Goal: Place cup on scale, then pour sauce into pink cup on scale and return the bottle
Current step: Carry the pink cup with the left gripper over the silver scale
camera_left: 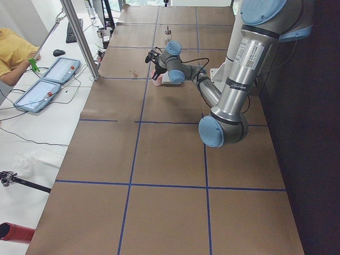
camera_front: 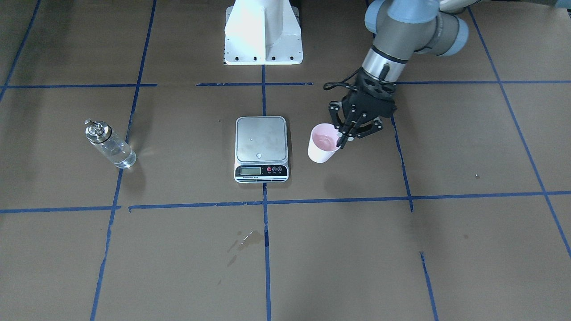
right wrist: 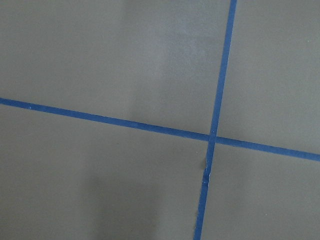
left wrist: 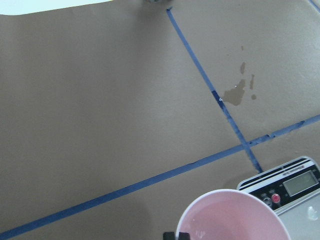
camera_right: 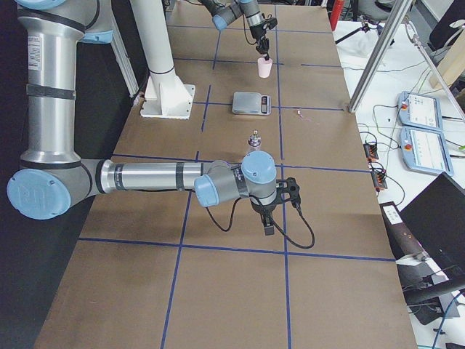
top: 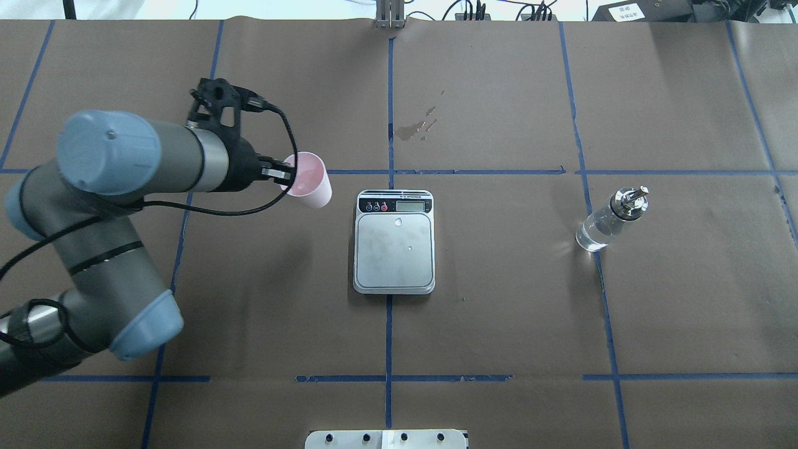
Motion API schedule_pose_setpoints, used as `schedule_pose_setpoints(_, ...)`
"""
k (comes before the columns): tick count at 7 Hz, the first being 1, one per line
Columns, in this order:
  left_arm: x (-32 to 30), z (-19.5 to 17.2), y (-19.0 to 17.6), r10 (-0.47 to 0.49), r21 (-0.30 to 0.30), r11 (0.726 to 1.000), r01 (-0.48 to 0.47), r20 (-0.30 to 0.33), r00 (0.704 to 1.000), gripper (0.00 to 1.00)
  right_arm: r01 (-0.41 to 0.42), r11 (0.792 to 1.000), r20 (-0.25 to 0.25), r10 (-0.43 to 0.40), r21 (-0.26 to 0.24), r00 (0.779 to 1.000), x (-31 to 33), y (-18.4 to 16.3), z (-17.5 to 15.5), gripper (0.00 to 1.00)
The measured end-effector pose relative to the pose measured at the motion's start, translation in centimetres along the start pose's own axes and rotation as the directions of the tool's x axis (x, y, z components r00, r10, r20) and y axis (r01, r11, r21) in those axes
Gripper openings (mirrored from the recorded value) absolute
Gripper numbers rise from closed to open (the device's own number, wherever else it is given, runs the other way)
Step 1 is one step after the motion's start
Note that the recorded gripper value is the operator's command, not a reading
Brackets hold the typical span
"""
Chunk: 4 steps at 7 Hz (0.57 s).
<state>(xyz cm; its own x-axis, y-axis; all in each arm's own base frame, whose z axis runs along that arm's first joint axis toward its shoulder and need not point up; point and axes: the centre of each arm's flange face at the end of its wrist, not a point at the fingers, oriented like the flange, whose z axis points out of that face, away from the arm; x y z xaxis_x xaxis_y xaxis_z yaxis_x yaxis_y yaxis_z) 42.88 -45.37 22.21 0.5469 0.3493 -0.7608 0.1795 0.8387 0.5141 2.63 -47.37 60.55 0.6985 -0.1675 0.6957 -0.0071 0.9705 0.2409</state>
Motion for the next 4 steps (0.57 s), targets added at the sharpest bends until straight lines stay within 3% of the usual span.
schedule_pose_setpoints(2,8.4,1.9,-0.3,-0.067,-0.046,0.997,0.068,0.027,0.997,0.00,-0.002,1.000,0.000,0.002,-0.002,1.000,0.1,0.1,0.1,1.00)
schedule_pose_setpoints(4,11.3,3.7,0.8,-0.078,-0.059,0.995,0.082,0.064,0.995,0.00,-0.001,1.000,0.000,0.001,-0.001,1.000,0.1,0.1,0.0,1.00)
